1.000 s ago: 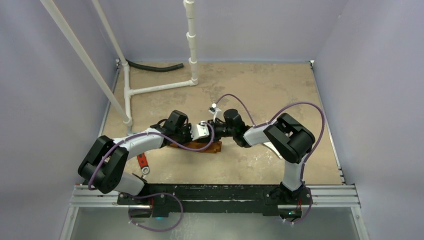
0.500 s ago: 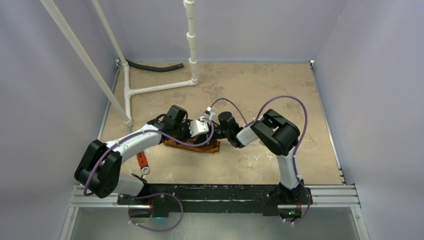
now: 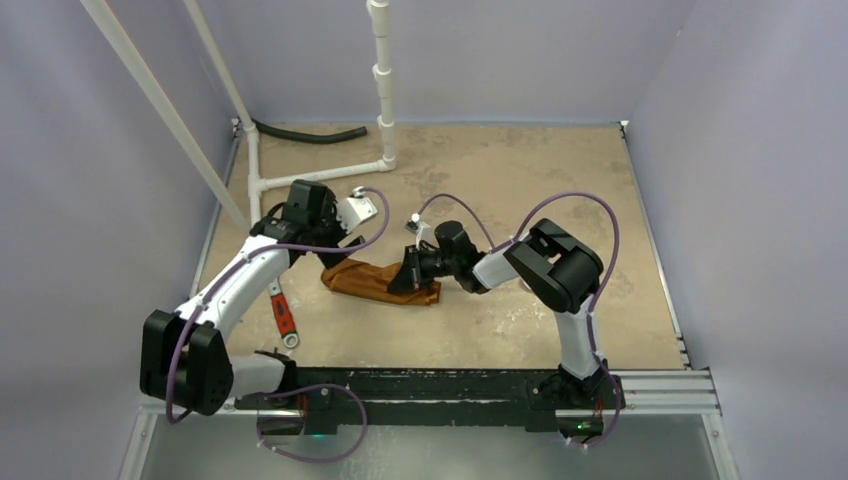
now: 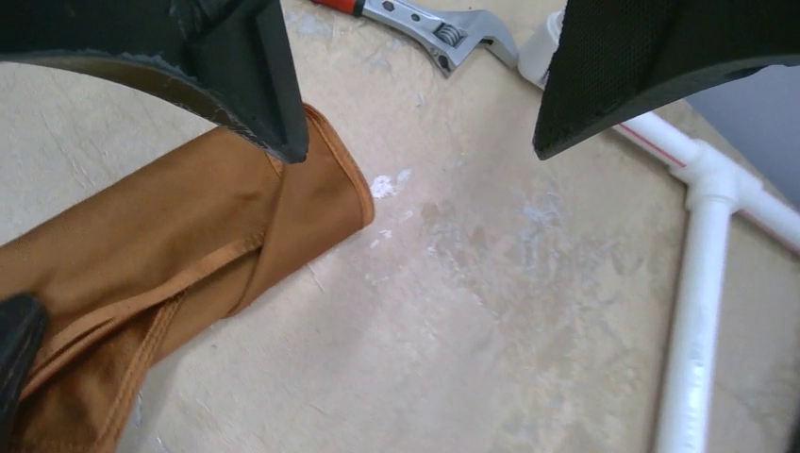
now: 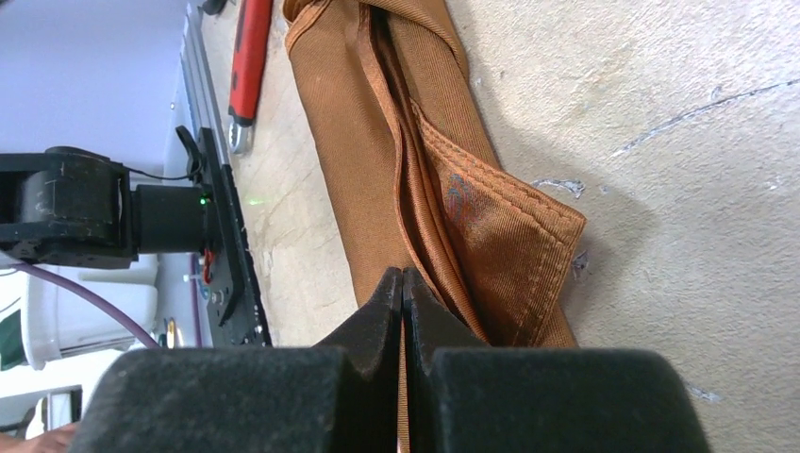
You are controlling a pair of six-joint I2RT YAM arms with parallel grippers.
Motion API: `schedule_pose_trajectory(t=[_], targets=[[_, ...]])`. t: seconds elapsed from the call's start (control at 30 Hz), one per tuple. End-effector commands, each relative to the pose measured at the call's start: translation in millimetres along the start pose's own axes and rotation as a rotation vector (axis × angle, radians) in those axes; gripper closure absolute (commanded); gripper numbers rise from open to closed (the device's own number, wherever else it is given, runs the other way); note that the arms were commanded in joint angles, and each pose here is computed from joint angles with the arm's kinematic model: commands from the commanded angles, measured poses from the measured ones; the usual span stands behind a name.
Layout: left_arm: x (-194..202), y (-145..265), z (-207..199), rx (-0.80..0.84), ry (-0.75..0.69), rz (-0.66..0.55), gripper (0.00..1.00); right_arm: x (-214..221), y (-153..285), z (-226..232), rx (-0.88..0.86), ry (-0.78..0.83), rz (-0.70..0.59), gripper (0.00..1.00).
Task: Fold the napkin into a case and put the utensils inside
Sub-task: Grasp the top corner of the smaller rectangle folded napkin from the folded napkin.
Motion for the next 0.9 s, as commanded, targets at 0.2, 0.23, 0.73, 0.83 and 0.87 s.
schedule_pose_trajectory(t=[0.2, 0.23, 0.73, 0.83, 0.87], targets=[[28, -39, -40, 0.148, 0.007, 0.102, 0.4, 25, 13, -42, 0.207, -0.055, 0.066, 1.0], [31, -41, -40, 0.128, -0.002, 0.11, 0.41, 25, 14, -41, 0.209, -0.058, 0.063, 1.0], [21, -59, -55, 0.081, -0.017, 0.117, 0.65, 20, 18, -37, 0.218, -0.064, 0.027, 1.0], [23, -63, -59, 0.082, -0.033, 0.125, 0.71, 21, 19, -37, 0.219, -0.067, 0.028, 1.0], [24, -64, -60, 0.086, -0.035, 0.132, 0.74, 21, 20, -37, 0.219, -0.066, 0.028, 1.0]])
Point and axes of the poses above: each gripper's point midway between its finger pads, its own y axis back along the fingers, its own z axis along the line the jaws close on, x = y × z, the point moved 2 cm from there along y, back along the fingers, and after that the axes turned 7 degrees about -y, right-handed, at the moved point
